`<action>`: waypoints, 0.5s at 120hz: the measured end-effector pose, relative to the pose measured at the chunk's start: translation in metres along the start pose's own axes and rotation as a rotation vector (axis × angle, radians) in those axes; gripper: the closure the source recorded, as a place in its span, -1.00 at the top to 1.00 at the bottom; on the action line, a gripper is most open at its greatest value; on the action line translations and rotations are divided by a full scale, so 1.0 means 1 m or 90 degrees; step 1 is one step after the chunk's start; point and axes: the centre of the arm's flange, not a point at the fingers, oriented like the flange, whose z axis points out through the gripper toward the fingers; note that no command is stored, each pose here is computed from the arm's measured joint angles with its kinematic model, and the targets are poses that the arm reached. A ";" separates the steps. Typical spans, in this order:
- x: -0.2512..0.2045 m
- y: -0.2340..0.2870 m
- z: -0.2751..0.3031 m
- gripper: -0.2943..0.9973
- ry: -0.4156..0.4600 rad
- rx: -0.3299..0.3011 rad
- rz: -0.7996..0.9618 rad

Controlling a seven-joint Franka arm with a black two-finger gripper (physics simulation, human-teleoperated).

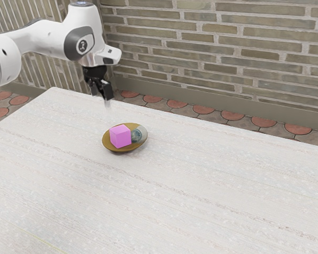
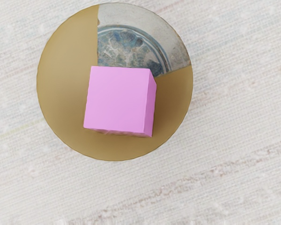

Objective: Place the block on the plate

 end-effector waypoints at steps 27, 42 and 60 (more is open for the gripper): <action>-0.041 -0.010 -0.070 0.54 -0.001 0.021 -0.080; -0.088 -0.039 -0.101 0.54 -0.011 0.023 -0.158; -0.116 -0.044 -0.133 0.54 -0.009 0.023 -0.197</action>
